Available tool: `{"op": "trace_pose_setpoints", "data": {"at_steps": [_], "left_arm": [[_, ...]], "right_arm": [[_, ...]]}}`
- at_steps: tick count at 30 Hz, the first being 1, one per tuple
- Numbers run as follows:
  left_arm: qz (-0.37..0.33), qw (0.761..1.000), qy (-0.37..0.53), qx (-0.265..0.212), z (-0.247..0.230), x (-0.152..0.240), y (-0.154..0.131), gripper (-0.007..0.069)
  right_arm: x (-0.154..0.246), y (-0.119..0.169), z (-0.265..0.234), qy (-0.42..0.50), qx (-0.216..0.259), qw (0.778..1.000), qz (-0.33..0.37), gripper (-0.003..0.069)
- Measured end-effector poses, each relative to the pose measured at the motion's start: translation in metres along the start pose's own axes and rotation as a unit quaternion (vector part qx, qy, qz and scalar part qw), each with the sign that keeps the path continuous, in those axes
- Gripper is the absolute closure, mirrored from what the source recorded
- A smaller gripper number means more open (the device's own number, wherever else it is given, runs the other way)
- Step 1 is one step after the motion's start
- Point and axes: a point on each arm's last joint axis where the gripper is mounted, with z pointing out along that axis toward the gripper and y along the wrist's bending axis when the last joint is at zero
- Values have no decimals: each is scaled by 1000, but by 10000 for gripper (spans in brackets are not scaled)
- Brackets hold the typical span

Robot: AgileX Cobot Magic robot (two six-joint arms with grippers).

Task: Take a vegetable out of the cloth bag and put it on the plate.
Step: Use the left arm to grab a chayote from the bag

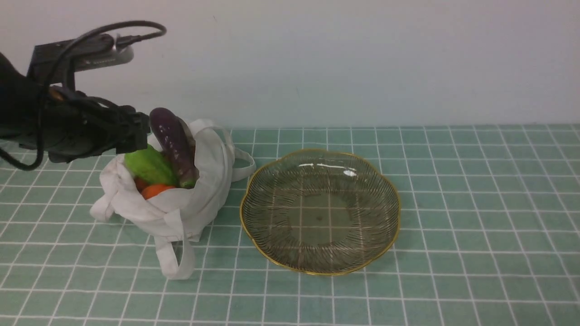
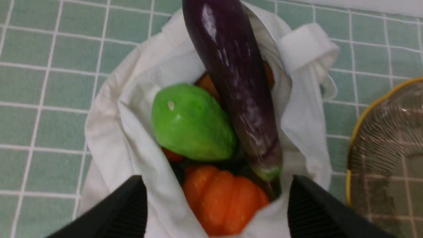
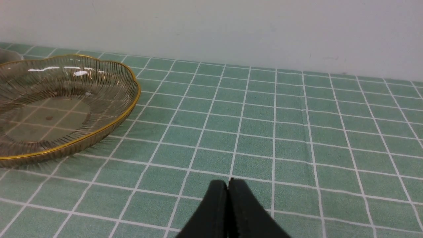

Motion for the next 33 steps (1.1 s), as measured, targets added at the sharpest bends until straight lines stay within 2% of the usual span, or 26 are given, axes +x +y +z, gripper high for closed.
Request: {"op": "trace_pose_setpoints", "data": {"at_steps": [7, 11, 14, 17, 19, 26, 33], "left_arm": [[11, 1000, -1, -14, 55, 2, 7, 74], [13, 1000, 2, -17, 68, 5, 9, 90], [12, 1000, 4, -18, 75, 8, 10, 144], [12, 1000, 6, -19, 82, 10, 11, 244], [12, 1000, 3, -19, 84, 9, 11, 255], [26, 999, 10, -21, 73, 7, 10, 255], [102, 993, -20, -60, 7, -10, 9, 255]], "right_arm": [[0, 0, 0, 0, 0, 1000, 0, 673], [0, 0, 0, 0, 0, 1000, 0, 673], [0, 0, 0, 0, 0, 1000, 0, 673], [0, 0, 0, 0, 0, 1000, 0, 673], [0, 0, 0, 0, 0, 1000, 0, 673], [0, 0, 0, 0, 0, 1000, 0, 673], [0, 0, 0, 0, 0, 1000, 0, 673]]}}
